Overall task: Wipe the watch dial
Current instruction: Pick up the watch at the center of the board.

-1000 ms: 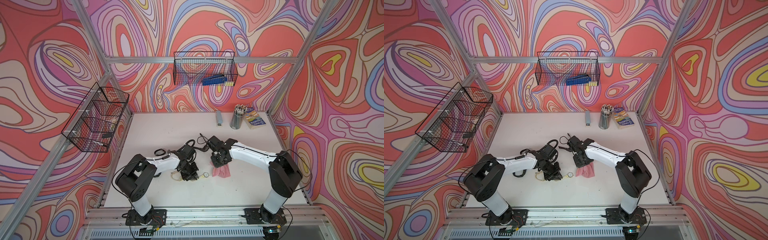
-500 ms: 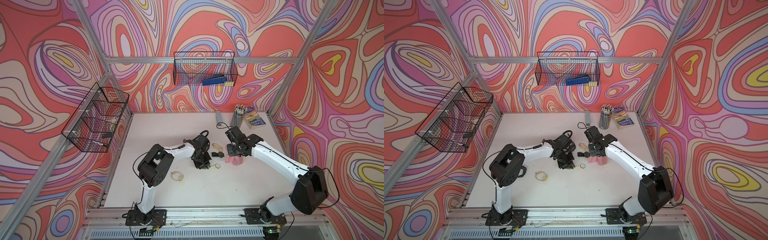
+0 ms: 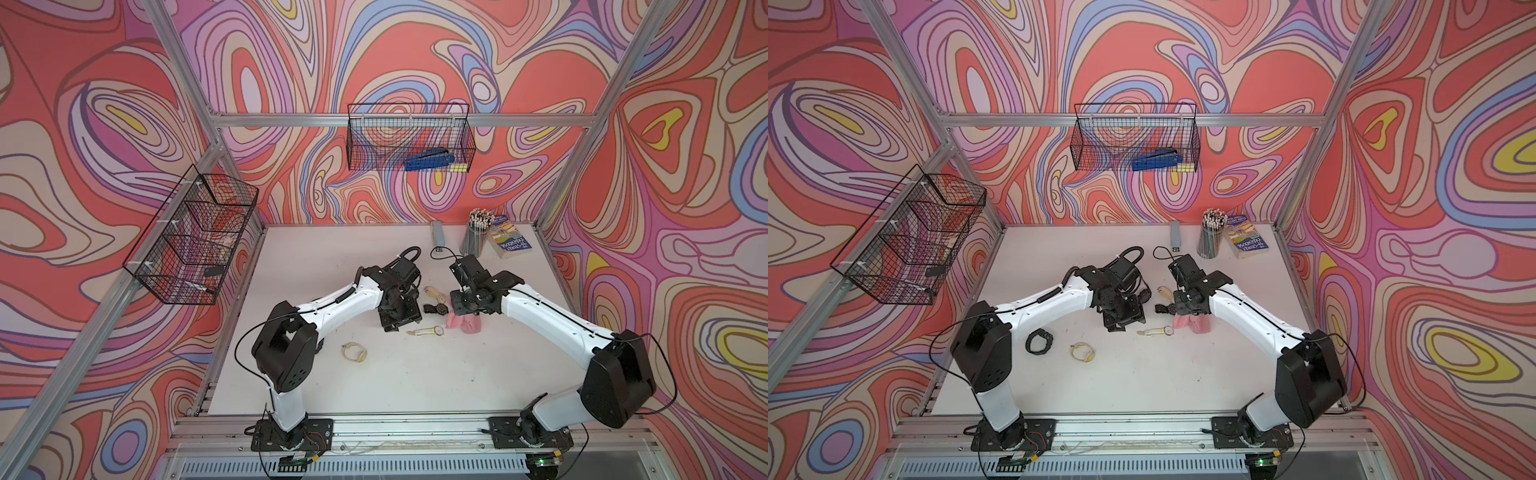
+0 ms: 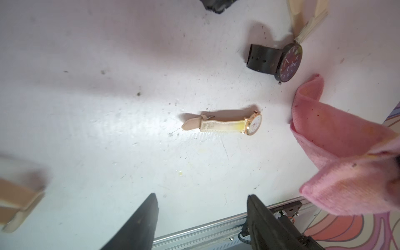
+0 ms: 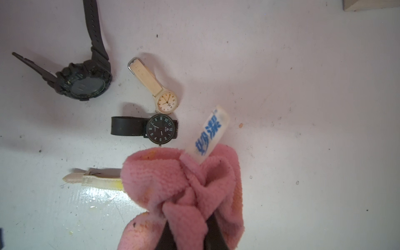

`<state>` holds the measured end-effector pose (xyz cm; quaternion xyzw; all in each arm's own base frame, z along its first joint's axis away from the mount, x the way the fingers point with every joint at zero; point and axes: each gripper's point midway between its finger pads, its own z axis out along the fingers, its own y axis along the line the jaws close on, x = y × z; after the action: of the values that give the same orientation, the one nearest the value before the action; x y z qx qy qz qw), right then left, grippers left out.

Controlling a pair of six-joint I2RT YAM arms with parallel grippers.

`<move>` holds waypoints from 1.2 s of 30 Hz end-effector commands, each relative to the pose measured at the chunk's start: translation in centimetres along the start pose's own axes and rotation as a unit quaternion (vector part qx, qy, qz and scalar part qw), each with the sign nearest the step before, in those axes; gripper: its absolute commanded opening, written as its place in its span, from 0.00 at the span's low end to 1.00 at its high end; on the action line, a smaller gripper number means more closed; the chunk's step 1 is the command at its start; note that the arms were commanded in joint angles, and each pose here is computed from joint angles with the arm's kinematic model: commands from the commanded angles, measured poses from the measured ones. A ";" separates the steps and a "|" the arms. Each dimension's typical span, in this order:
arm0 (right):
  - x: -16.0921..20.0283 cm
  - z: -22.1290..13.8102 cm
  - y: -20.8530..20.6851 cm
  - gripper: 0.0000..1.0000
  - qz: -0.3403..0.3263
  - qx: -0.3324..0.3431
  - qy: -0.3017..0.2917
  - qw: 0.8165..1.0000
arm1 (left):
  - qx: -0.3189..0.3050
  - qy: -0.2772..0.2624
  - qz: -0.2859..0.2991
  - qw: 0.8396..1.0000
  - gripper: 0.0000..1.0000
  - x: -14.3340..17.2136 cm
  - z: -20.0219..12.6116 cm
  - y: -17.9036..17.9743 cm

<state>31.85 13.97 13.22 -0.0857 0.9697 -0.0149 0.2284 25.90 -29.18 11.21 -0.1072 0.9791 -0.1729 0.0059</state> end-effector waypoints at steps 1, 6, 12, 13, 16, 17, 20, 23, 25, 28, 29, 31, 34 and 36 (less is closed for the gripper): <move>-0.2 0.2 0.9 0.00 0.002 -0.025 -0.008 1.000 | -0.109 0.003 0.007 0.994 0.68 1.6 -1.9 6.6; 0.4 0.2 1.6 0.00 0.010 -0.046 -0.007 0.999 | -0.159 0.000 0.007 0.987 0.67 2.0 -4.3 11.3; 1.2 0.7 2.0 0.00 0.012 -0.052 -0.004 0.999 | -0.193 0.026 0.013 0.981 0.63 2.2 -4.2 14.1; 1.3 0.9 2.0 0.00 0.012 -0.051 -0.003 0.999 | -0.199 0.033 0.014 0.979 0.62 2.4 -3.9 14.3; 1.4 1.3 2.0 0.00 0.011 -0.050 -0.002 0.999 | -0.207 0.049 0.007 0.977 0.58 2.6 -2.6 14.7; 1.4 1.5 2.1 0.00 0.011 -0.051 -0.001 0.999 | -0.208 0.050 0.006 0.977 0.56 2.5 -2.3 14.7; 1.6 2.2 2.4 0.00 0.007 -0.053 0.006 0.999 | -0.203 0.055 -0.002 0.978 0.52 2.4 -1.1 14.6; 1.6 2.8 2.6 0.00 0.000 -0.053 0.011 0.999 | -0.201 0.065 -0.003 0.977 0.50 2.3 0.0 14.5; 1.5 3.1 2.7 0.00 -0.005 -0.053 0.014 0.999 | -0.203 0.070 -0.003 0.977 0.47 2.1 0.8 14.4; 1.2 3.3 2.9 0.00 -0.011 -0.055 0.015 0.998 | -0.193 0.078 -0.001 0.978 0.46 1.8 1.7 13.8; 1.1 3.3 2.9 0.00 -0.012 -0.054 0.014 0.998 | -0.192 0.078 0.000 0.978 0.45 1.7 1.9 13.7; 1.0 3.4 3.1 0.00 -0.014 -0.056 0.016 0.998 | -0.192 0.082 0.002 0.978 0.42 1.6 2.2 13.6; 1.1 3.8 3.2 0.00 -0.014 -0.056 0.020 0.998 | -0.195 0.090 0.005 0.977 0.38 1.8 2.7 13.8; 1.2 4.0 3.2 0.00 -0.014 -0.055 0.025 0.998 | -0.197 0.094 0.007 0.976 0.34 2.0 3.2 14.1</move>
<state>31.20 16.19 8.34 -0.1063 0.9762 0.0252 0.1872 21.40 -17.70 3.92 -0.0900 0.9910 0.0128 -0.0979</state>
